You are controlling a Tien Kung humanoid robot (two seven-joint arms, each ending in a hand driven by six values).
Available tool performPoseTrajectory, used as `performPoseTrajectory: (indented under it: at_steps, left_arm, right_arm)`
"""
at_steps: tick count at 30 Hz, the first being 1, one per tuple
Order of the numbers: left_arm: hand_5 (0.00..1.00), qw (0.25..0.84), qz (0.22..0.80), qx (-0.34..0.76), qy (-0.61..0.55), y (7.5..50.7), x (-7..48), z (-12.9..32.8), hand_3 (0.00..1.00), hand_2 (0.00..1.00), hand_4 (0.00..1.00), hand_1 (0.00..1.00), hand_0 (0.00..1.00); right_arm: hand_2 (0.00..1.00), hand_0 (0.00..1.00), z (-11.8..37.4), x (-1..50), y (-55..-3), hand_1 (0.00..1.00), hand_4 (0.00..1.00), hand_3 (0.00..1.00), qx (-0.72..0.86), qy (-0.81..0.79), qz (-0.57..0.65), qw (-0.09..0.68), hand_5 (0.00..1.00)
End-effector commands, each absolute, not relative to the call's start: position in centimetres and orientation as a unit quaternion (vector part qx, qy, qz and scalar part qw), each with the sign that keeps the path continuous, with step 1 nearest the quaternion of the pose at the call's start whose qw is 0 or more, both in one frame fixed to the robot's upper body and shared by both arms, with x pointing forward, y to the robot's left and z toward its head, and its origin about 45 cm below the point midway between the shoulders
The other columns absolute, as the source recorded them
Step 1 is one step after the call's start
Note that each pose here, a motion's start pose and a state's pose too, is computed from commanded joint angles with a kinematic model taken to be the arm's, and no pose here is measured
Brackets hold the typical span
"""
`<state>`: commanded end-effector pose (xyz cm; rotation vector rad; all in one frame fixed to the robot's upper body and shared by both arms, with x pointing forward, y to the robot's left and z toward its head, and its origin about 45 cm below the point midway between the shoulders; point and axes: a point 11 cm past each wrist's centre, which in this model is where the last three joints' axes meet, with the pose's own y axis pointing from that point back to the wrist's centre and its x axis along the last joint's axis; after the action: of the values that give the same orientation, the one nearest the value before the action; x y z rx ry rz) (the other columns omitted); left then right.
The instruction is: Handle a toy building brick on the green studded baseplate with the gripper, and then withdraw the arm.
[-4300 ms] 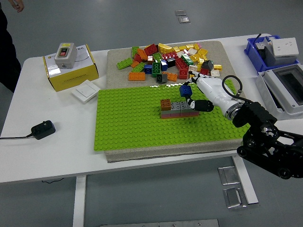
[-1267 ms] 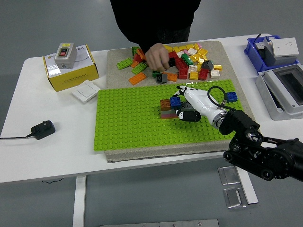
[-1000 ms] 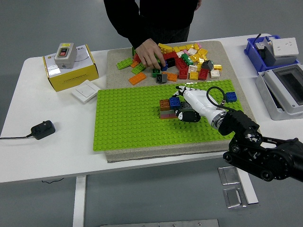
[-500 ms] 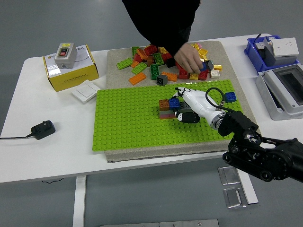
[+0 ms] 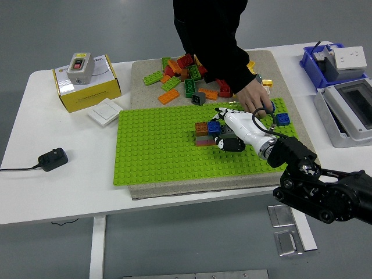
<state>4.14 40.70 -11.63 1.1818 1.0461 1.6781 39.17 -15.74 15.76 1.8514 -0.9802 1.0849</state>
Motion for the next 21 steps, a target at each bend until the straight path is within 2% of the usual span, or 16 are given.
performPoseTrajectory:
  at_steps: [21]
  left_arm:
    - [0.682, 0.410, 0.666, 0.467, 0.414, 40.73, 4.32, -11.60, 0.594, 0.568, 0.158, 0.660, 0.660]
  right_arm:
    - [0.969, 0.831, 15.90, 39.32, -15.75, 0.903, 0.490, 0.817, 0.725, -0.386, 0.425, 0.381, 0.341]
